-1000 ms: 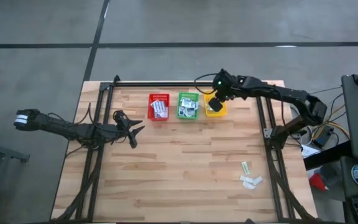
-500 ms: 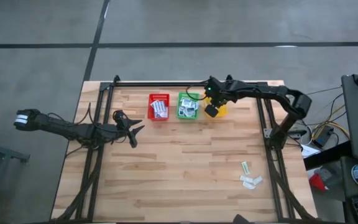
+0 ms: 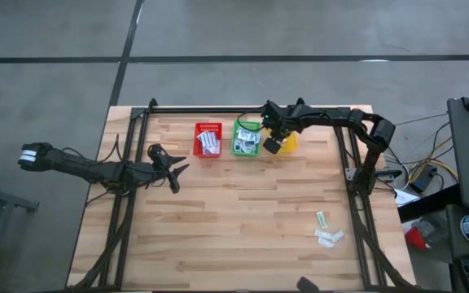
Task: Pick & Place First Aid Supplies
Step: Put the green bandage into the yellow basket
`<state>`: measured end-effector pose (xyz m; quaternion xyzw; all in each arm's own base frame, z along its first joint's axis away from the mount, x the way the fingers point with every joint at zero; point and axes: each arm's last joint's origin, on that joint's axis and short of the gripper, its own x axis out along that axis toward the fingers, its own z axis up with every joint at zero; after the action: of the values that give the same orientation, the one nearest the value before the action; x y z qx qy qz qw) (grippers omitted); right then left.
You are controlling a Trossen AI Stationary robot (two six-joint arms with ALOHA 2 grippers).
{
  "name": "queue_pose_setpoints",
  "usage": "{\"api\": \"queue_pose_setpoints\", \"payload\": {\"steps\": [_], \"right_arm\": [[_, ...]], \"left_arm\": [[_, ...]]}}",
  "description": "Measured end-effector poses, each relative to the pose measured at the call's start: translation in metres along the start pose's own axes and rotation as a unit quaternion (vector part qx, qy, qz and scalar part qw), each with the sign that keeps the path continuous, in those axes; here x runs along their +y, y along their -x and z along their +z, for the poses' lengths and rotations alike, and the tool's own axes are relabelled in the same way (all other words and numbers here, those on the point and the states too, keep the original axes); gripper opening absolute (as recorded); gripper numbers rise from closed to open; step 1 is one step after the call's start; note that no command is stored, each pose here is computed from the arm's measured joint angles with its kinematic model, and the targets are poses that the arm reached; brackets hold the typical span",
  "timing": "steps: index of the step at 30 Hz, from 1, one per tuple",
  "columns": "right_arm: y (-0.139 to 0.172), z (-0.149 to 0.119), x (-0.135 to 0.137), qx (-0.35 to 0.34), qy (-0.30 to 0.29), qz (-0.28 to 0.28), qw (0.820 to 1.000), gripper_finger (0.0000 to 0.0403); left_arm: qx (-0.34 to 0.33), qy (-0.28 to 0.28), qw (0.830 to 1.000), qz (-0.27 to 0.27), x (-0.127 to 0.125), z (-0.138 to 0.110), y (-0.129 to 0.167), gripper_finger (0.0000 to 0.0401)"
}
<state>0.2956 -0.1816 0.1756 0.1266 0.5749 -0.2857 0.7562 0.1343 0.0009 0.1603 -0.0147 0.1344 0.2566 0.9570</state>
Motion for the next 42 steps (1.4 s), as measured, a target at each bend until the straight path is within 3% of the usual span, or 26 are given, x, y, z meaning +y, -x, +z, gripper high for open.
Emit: {"api": "queue_pose_setpoints", "payload": {"steps": [14,20,24,30,35,42], "right_arm": [[0.008,0.009,-0.001,-0.016,0.008,0.014,1.000,0.0105],[0.020,0.010,-0.003,0.019,0.022,0.012,1.000,0.0129],[0.038,0.008,-0.001,0.056,0.044,0.014,0.997,0.0125],[0.086,-0.002,0.015,0.025,0.076,0.027,0.996,0.0103],[0.123,-0.025,0.025,-0.016,0.055,0.039,0.998,0.0087],[0.151,-0.069,0.039,-0.036,0.024,0.069,0.997,0.0066]], "left_arm": [[0.000,0.000,1.000,0.000,0.000,0.000,0.000,0.0133],[0.000,0.000,1.000,0.000,0.000,0.000,0.000,0.0133],[0.000,0.000,1.000,0.000,0.000,0.000,0.000,0.0133],[0.000,0.000,1.000,0.000,0.000,0.000,0.000,0.0133],[0.000,0.000,1.000,0.000,0.000,0.000,0.000,0.0133],[0.001,0.000,1.000,0.000,0.000,0.000,0.000,0.0133]]}}
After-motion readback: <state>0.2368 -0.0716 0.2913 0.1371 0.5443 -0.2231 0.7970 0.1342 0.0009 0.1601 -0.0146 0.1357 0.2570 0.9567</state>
